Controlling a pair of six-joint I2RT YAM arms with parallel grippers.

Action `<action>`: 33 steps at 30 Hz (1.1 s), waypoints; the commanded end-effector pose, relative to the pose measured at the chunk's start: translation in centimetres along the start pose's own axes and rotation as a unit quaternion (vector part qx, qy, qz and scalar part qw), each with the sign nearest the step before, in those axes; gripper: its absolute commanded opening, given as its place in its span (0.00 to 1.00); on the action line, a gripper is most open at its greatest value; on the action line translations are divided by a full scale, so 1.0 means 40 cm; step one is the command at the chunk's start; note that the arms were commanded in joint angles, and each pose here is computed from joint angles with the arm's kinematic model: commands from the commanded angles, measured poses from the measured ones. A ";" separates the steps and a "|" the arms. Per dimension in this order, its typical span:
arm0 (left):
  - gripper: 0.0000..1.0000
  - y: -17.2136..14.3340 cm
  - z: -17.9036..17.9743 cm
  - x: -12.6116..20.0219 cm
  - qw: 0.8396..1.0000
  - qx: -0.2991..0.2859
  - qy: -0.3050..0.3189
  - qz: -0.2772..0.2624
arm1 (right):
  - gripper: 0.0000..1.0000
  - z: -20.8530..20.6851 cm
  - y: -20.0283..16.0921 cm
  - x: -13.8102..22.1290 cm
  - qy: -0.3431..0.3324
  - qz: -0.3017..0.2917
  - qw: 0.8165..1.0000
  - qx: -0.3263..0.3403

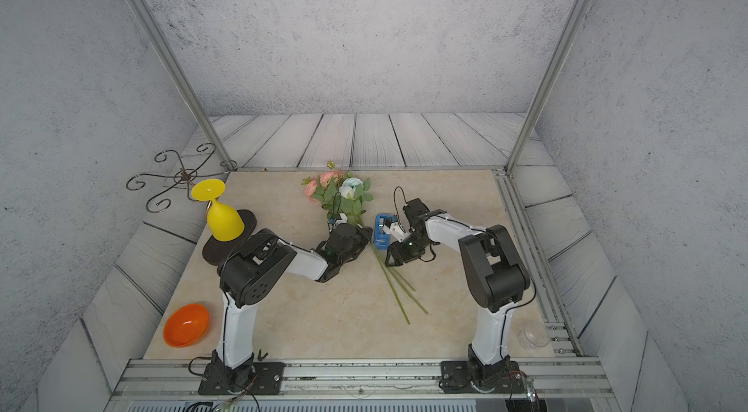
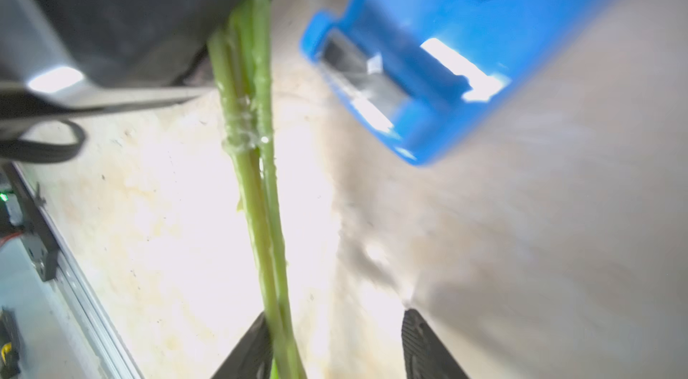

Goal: Wrap bouquets with tape
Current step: Wrap the tape around the bouquet, then adjust the Tape Cutter at the center of the board.

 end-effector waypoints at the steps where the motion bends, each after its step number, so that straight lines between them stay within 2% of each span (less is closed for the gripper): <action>1: 0.00 0.027 -0.027 0.001 0.999 -0.009 -0.023 -0.022 | 0.58 0.010 0.139 0.120 -0.010 -0.118 0.993 0.009; 6: 0.00 0.036 -0.032 0.003 0.999 -0.004 -0.024 -0.029 | 0.58 -0.012 0.247 0.151 -0.026 -0.135 0.991 0.007; 8: 0.00 0.038 -0.037 0.002 0.999 -0.003 -0.027 -0.029 | 0.57 -0.059 0.285 0.127 -0.058 -0.128 0.990 -0.008; 14: 0.00 0.042 -0.036 0.009 0.999 -0.005 -0.016 -0.029 | 0.49 -0.125 0.331 0.036 -0.081 -0.079 0.992 -0.052; 20: 0.00 0.034 -0.037 0.002 1.000 -0.005 -0.016 -0.020 | 0.55 -0.101 0.347 -0.048 -0.064 -0.058 0.995 -0.051; 24: 0.00 0.035 -0.035 0.008 1.000 -0.011 -0.011 -0.020 | 0.57 -0.088 0.365 -0.042 -0.056 -0.080 0.993 -0.066; 30: 0.00 0.034 -0.028 0.008 1.000 -0.009 -0.005 -0.015 | 0.56 -0.104 0.375 0.005 -0.100 -0.098 0.986 -0.091; 33: 0.00 0.036 -0.029 0.009 1.000 -0.009 -0.004 -0.016 | 0.58 -0.086 0.396 0.017 -0.090 -0.112 0.986 -0.087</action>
Point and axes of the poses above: each gripper's point midway between its finger pads, its own x axis back along the fingers, its own z axis along the line the jaws close on, y = z × x, the point moved 1 cm from there along x, back along the fingers, and after that the axes turned 4 degrees about -x, right-handed, at the moved point
